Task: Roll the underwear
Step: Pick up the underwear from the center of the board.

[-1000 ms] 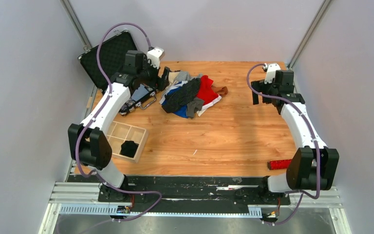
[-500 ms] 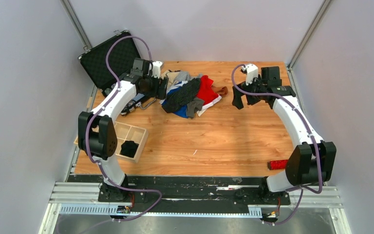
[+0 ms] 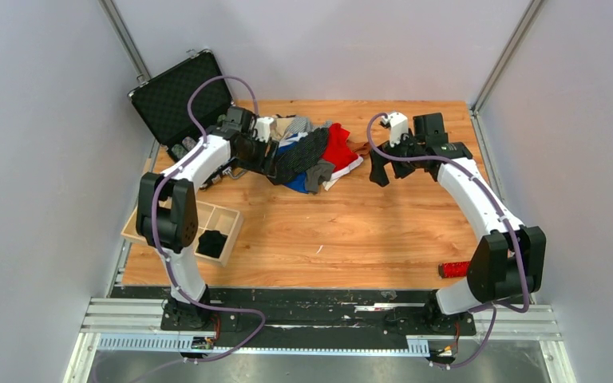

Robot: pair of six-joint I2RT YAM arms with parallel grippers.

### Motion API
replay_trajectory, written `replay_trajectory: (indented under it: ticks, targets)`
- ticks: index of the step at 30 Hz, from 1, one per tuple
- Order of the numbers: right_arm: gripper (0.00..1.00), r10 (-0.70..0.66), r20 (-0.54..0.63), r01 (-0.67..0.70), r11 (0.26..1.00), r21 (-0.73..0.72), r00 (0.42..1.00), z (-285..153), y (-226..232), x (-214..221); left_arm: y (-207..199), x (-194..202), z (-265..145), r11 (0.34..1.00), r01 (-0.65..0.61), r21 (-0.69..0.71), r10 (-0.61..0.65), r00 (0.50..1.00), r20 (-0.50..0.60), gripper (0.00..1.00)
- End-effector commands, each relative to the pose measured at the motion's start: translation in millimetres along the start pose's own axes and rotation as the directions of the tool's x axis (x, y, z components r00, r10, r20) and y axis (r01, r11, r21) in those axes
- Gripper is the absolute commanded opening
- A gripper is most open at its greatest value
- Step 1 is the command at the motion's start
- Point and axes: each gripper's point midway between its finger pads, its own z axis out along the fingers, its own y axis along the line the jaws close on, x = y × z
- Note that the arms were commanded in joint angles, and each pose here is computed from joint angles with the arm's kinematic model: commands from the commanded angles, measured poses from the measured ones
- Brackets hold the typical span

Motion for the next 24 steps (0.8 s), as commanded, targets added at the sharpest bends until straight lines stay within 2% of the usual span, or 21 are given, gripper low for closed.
replay_trajectory:
  ticks: [1, 4, 6, 10, 15, 17, 18, 21, 22, 23, 24]
  targets:
    - [0.99, -0.018, 0.018, 0.018, 1.0, 0.008, 1.0, 3.7, -2.3, -5.8, -5.6, -3.2, 17.7, 0.992, -0.124, 0.03, 0.124, 0.992, -0.003, 0.74]
    - [1.0, -0.018, 0.013, 0.018, 1.0, 0.012, 1.0, 4.6, -2.9, -4.6, -2.9, -4.2, 27.4, 0.989, -0.148, 0.023, 0.148, 0.989, -0.005, 0.72]
    - [1.0, -0.017, 0.012, 0.017, 1.0, 0.011, 1.0, 5.4, -2.8, -4.4, -1.9, -4.8, 32.0, 0.987, -0.16, 0.023, 0.16, 0.987, -0.013, 0.65]
    - [1.0, -0.016, 0.008, 0.016, 1.0, 0.01, 1.0, 7.6, -3.6, -3.4, -2.6, -10.9, 32.7, 0.984, -0.175, 0.027, 0.175, 0.985, -0.009, 0.45]
    - [1.0, -0.017, 0.009, 0.017, 1.0, 0.019, 1.0, 8.8, -5.8, -3.7, -8.4, -28.6, 10.5, 0.976, -0.218, 0.02, 0.217, 0.975, 0.039, 0.08]
    - [1.0, -0.016, 0.008, 0.016, 1.0, 0.018, 1.0, 9.3, -5.5, -3.8, -15.7, -42.0, -8.1, 0.968, -0.249, 0.023, 0.246, 0.966, 0.084, 0.0]
    - [1.0, -0.017, 0.011, 0.017, 1.0, 0.016, 1.0, 9.3, -4.9, -5.0, -19.6, -49.2, -17.1, 0.962, -0.271, 0.027, 0.266, 0.958, 0.107, 0.0]
    - [1.0, -0.016, 0.026, 0.016, 1.0, 0.002, 1.0, 9.1, -3.3, -11.4, -59.7, -81.1, -70.1, 0.923, -0.367, 0.118, 0.324, 0.904, 0.278, 0.0]
    - [1.0, -0.016, 0.032, 0.017, 1.0, -0.007, 0.999, 9.1, -2.0, -14.3, -77.7, -93.7, -85.5, 0.895, -0.417, 0.161, 0.337, 0.866, 0.369, 0.0]
    - [0.99, -0.018, 0.041, 0.018, 1.0, -0.015, 0.999, 8.8, -0.5, -18.4, -93.0, -106.3, -115.7, 0.875, -0.461, 0.146, 0.352, 0.815, 0.46, 0.0]
    - [0.99, -0.014, 0.049, 0.016, 1.0, -0.024, 0.999, 9.0, 0.3, -22.3, -106.3, -124.2, -140.6, 0.859, -0.5, 0.112, 0.358, 0.742, 0.566, 0.0]
